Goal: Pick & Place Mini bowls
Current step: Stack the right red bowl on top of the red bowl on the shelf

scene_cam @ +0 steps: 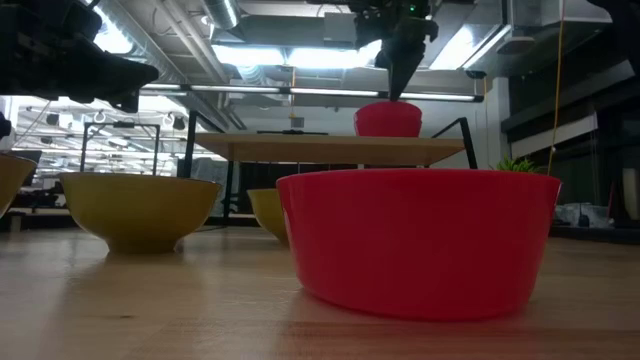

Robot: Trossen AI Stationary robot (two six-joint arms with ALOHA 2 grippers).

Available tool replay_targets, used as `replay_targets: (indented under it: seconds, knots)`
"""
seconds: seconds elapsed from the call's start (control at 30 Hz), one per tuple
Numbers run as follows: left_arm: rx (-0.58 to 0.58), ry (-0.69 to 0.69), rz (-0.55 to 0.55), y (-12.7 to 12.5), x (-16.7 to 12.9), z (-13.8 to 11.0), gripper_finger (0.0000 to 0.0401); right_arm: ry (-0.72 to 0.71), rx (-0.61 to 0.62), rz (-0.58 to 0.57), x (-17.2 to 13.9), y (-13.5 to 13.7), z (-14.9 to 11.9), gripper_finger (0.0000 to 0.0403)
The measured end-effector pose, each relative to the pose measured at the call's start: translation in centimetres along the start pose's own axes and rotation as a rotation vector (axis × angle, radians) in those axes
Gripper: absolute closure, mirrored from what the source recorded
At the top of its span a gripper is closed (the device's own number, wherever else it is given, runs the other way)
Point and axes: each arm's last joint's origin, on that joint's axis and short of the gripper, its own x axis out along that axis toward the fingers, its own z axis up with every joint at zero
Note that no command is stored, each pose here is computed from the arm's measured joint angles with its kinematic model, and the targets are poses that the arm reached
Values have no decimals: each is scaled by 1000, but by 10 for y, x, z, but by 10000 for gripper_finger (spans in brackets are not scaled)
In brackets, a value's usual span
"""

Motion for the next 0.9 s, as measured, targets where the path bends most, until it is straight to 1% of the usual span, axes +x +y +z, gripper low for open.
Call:
replay_targets:
  seconds: [0.4, 0.6, 0.77, 0.9]
  knots:
    - [0, 0, 0, 0, 0, 0, 389, -21, 3, 58, 0, 2, 1, 400]
    - [0, 0, 0, 0, 0, 0, 389, -15, 6, 62, 2, 2, 2, 400]
    - [0, 0, 0, 0, 0, 0, 390, 4, 2, 87, 13, 5, 2, 399]
    - [0, 0, 0, 0, 0, 0, 392, -5, -5, 83, 18, 5, 3, 399]
